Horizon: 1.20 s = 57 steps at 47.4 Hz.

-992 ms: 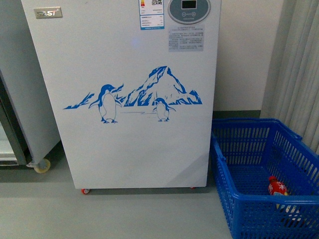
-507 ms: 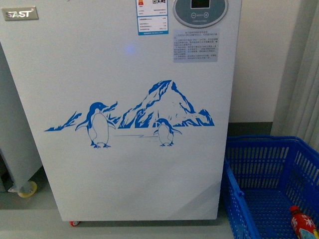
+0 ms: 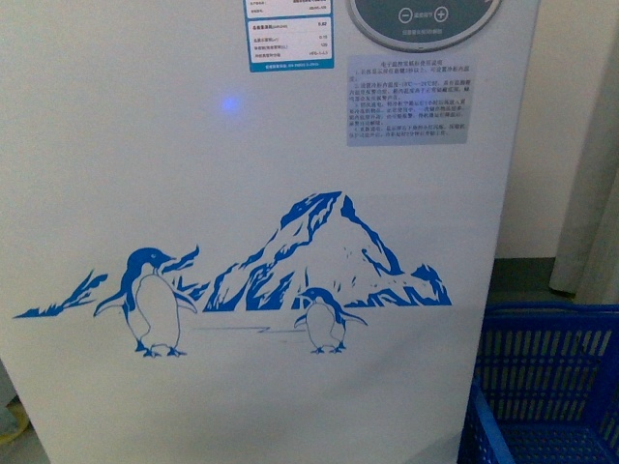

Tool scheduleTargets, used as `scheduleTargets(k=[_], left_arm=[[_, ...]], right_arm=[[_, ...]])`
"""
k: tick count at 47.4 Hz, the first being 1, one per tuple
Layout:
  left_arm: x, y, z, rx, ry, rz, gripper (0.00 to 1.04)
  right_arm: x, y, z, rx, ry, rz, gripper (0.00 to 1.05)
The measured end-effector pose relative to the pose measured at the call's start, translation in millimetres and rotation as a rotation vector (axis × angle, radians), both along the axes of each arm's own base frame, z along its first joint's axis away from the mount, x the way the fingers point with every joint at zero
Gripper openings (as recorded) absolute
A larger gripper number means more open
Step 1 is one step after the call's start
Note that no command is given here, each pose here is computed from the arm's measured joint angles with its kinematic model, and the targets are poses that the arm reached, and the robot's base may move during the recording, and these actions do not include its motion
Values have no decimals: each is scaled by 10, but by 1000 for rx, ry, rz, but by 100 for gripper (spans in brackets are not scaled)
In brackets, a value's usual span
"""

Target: Put drink in fridge

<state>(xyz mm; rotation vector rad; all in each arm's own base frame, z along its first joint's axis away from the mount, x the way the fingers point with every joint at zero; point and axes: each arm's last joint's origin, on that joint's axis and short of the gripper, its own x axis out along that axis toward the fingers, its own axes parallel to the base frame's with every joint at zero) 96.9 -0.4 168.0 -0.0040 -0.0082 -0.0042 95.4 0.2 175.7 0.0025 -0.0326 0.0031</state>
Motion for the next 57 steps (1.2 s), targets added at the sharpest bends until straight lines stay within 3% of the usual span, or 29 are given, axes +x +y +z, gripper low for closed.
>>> scheduleTargets(k=[27,33,38,45,57], left_arm=[[0,0,0,0,0,0,97],[0,0,0,0,0,0,97],[0,0,0,0,0,0,97],[0,0,0,0,0,0,97],[0,0,0,0,0,0,97]], right_arm=[[1,0,0,0,1,-1,98],[27,-10,-64,37,354,-136,98],[164,-47,-158,45,588,-133,98],[747,-265,-115,40,697,-195,98],[1457,-590,-815,24,934,-325,98]])
